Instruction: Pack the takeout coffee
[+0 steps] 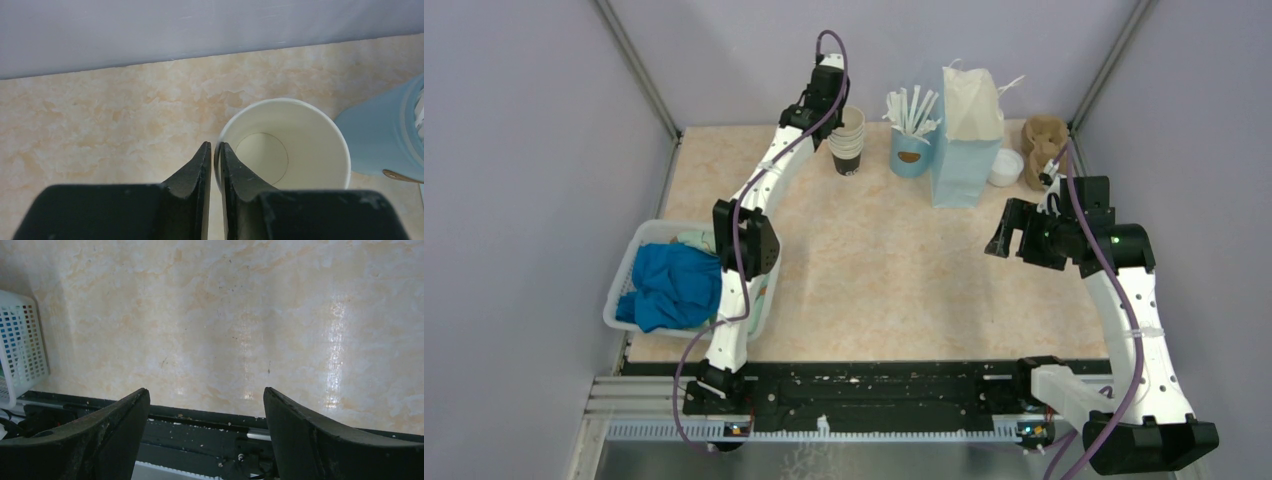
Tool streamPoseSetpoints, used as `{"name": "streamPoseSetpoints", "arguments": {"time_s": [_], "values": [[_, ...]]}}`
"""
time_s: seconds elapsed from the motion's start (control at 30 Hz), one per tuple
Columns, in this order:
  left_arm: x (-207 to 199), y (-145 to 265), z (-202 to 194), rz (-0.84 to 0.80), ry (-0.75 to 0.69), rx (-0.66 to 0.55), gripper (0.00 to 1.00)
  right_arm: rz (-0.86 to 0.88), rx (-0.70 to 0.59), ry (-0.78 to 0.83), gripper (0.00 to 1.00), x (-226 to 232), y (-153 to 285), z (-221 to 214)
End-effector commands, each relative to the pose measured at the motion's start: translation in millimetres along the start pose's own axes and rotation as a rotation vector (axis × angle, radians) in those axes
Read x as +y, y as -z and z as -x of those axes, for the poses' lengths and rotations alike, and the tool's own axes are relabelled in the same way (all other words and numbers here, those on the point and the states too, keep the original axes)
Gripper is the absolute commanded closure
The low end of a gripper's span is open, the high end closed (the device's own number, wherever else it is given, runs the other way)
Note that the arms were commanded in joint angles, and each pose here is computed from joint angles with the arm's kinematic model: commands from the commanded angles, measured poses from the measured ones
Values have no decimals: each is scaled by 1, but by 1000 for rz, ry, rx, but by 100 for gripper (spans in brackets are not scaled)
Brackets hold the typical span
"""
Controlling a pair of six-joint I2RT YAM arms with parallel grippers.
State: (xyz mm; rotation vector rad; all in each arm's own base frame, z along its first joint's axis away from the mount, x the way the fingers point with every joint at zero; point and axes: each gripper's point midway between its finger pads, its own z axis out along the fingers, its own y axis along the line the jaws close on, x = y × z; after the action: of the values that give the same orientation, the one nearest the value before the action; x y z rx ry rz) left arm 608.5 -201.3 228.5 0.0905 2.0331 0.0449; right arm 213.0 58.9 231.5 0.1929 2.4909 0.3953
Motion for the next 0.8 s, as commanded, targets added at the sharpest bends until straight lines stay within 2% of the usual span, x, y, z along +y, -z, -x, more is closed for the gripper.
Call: {"name": "streamPoseSetpoints", "arguments": {"time_s": [0.0, 0.17, 0.77], "values": [[-3, 8, 24, -12, 30, -61, 80, 11, -50, 8, 16, 2, 4, 10], [-4, 7, 22, -17, 30, -58, 78, 11, -49, 6, 16, 2, 4, 10], [-7, 7, 21, -34, 28, -53, 92, 11, -54, -2, 16, 2, 5, 9]]}}
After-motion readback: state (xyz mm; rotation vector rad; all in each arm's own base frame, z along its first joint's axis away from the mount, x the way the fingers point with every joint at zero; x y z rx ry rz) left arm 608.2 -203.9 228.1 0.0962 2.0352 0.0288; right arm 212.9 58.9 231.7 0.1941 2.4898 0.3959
